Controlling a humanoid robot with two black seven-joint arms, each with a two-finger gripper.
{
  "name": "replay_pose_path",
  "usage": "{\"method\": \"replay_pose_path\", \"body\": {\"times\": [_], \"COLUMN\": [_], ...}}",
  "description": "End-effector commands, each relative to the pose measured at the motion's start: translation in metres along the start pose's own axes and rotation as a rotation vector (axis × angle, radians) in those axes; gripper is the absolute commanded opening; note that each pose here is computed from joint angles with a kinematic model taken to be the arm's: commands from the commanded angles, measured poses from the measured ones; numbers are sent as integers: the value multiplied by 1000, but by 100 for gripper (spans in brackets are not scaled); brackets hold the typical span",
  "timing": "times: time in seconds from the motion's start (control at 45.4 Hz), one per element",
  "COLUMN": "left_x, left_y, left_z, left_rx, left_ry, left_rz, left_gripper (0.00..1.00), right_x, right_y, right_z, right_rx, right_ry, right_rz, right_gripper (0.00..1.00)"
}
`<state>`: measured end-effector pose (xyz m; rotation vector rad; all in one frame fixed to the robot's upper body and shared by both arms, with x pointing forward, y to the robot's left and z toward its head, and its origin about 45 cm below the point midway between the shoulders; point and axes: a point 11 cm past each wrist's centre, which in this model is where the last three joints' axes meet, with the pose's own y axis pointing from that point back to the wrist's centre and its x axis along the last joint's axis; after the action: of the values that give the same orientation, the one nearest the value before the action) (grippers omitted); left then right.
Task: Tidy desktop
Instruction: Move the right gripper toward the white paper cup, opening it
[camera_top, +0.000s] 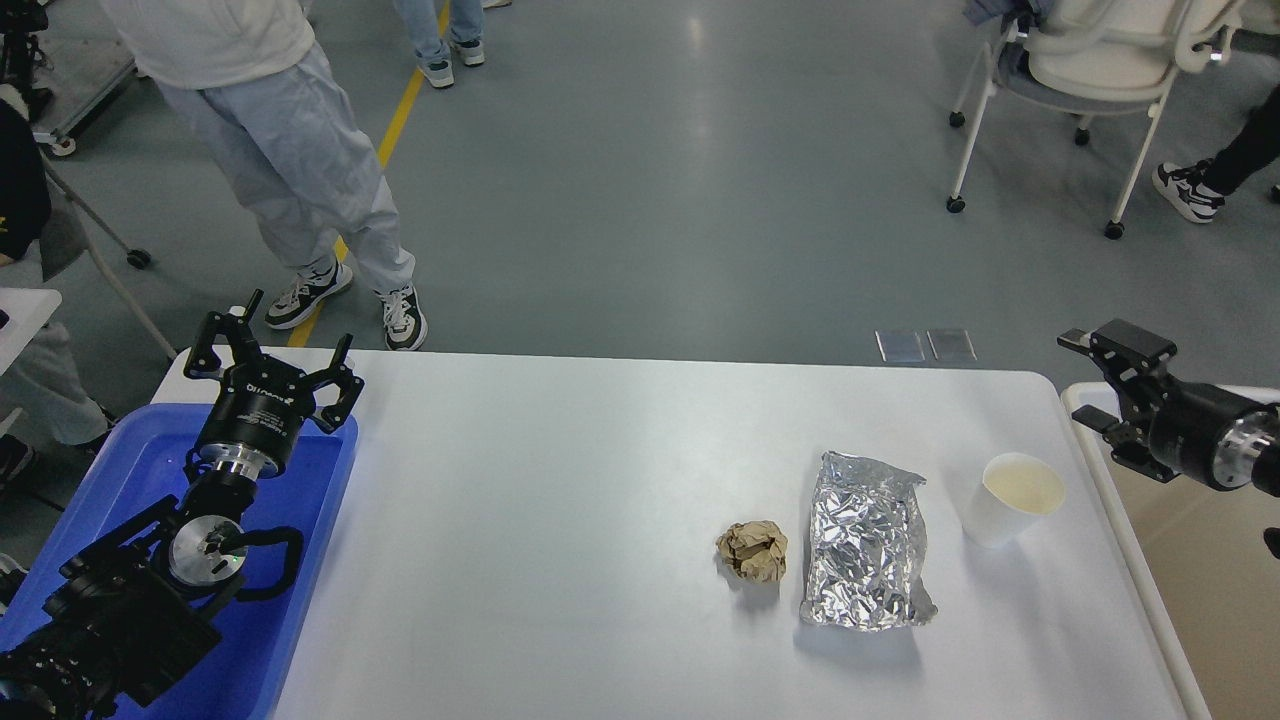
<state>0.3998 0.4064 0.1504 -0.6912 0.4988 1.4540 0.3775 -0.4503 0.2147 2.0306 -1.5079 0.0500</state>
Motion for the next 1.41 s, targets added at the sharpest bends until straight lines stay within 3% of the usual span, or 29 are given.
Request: {"method": "replay_pose_path", "body": {"times": [0.0,0.573,1.058,1.389], "left_x": [0,0,0,0], "left_y": [0,0,0,0], "left_z": [0,0,0,0], "left_rx": [0,1,0,0], "left_ry": [1,-1,1,1], "left_rz": [0,-1,0,0], "left_gripper": [100,100,100,100], "right_x": [9,-19,-44,-57], "right_y": [7,10,-13,-24], "right_z": [8,51,37,69], "right_rx": [-87,-228,-196,-259], "right_ry": [154,530,715,837], "right_rz": [-16,-158,-242,-270], "right_gripper": [100,100,100,100]}}
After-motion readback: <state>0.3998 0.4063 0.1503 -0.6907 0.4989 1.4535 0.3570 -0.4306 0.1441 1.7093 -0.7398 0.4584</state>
